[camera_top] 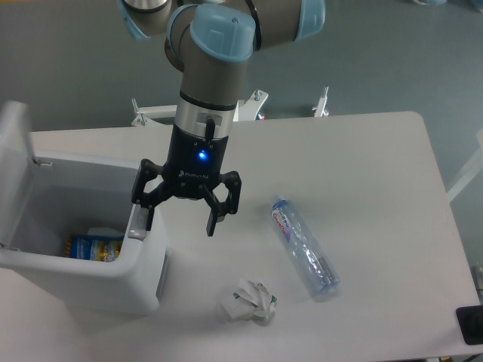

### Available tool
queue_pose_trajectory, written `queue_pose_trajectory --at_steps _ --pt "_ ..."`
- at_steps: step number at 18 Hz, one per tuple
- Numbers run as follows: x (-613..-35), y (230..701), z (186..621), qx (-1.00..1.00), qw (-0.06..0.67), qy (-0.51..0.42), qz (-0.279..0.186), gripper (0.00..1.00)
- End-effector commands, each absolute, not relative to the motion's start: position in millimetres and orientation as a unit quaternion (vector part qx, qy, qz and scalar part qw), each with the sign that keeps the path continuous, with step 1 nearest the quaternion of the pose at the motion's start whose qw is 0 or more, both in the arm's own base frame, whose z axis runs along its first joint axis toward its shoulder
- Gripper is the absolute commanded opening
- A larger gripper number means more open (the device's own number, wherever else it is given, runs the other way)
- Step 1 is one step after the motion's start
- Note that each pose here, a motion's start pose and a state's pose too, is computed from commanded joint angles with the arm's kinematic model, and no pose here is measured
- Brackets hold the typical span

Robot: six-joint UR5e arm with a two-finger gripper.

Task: Open the trash can
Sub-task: 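Move the gripper back over the clear plastic bottle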

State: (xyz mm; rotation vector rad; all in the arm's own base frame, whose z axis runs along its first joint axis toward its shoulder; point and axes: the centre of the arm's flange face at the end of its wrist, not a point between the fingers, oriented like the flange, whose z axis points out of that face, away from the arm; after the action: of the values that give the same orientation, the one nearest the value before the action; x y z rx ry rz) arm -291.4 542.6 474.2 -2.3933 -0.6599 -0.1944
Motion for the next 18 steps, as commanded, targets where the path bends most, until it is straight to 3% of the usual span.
queue_pose_trajectory --at_steps 5,11,18 --pt "-326 541 472 -0.908 0.324 -0.261 -0.051 1.0" --pt "-411 490 418 -0.943 0.223 -0.231 0.081 1.0" --pt "-463 460 379 -0.97 0.158 -0.141 0.122 1.0"
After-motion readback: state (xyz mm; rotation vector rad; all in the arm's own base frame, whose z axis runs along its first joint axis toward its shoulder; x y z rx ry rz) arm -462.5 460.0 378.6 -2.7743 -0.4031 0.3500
